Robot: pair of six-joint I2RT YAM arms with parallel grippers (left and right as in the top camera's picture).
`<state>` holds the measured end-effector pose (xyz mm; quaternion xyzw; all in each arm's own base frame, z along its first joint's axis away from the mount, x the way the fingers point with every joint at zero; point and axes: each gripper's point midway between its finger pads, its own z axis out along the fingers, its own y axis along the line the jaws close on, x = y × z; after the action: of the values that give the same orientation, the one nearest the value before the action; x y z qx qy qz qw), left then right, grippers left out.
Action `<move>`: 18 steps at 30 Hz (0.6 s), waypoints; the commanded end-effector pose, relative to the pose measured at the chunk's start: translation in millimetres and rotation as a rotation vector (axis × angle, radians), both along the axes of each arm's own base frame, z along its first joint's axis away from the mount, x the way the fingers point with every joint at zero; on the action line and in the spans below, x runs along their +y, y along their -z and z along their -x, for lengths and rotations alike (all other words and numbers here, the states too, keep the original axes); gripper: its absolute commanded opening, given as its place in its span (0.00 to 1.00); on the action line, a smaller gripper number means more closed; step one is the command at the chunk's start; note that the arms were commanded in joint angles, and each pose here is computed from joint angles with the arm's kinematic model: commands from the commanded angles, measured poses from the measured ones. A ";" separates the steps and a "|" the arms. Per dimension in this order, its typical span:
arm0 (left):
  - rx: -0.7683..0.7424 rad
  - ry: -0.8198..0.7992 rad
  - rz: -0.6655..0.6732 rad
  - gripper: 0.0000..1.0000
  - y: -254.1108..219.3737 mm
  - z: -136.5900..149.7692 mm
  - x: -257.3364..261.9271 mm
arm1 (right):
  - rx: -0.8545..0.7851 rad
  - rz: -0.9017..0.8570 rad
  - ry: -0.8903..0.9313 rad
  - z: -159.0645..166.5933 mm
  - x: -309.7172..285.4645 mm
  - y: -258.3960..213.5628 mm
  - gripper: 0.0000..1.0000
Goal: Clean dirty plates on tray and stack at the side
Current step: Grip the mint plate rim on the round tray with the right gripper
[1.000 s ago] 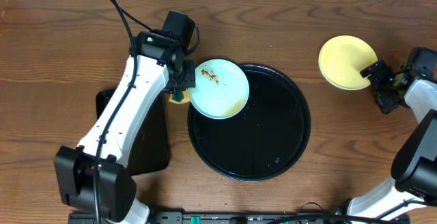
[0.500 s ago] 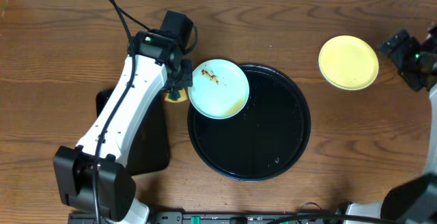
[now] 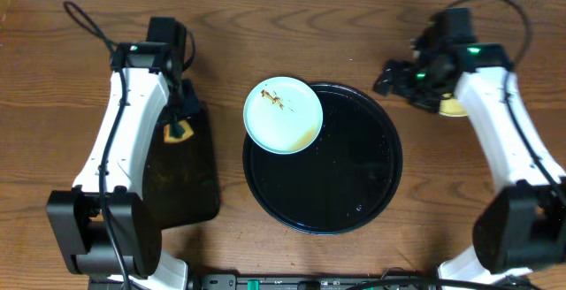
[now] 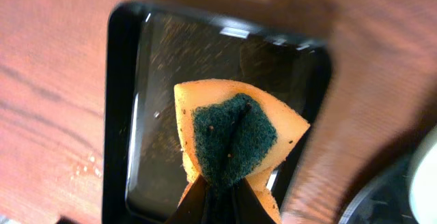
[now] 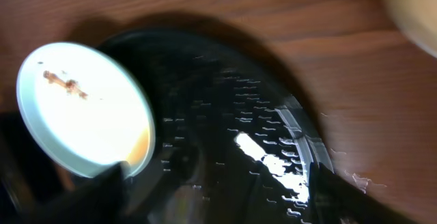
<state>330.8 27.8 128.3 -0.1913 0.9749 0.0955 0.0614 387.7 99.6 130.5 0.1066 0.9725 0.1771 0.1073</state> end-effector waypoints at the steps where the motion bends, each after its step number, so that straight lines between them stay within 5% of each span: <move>1: 0.050 -0.030 -0.010 0.07 18.0 13.9 6.6 | 0.053 -0.075 -0.073 5.4 39.7 18.6 0.72; 3: 0.060 -0.031 -0.007 0.07 26.6 17.2 6.1 | 0.072 -0.077 -0.087 4.9 53.8 30.8 0.84; 6: 0.068 -0.037 -0.008 0.07 33.2 20.3 6.2 | 0.085 -0.098 -0.134 4.2 76.4 46.8 0.74; 9: 0.064 -0.036 -0.007 0.07 33.4 19.3 6.2 | 0.116 -0.111 -0.146 5.6 95.8 65.7 0.76; 12: 0.063 -0.036 -0.007 0.07 33.4 19.2 6.2 | 0.139 -0.138 -0.186 9.6 113.9 80.2 0.64; 18: 0.063 -0.036 -0.007 0.07 33.4 19.2 6.2 | 0.198 -0.157 -0.233 21.0 140.9 112.0 0.59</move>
<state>313.2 33.0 95.9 -0.1982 0.9743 0.1027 0.0318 378.0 224.8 32.2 0.0238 0.9703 0.2405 0.0078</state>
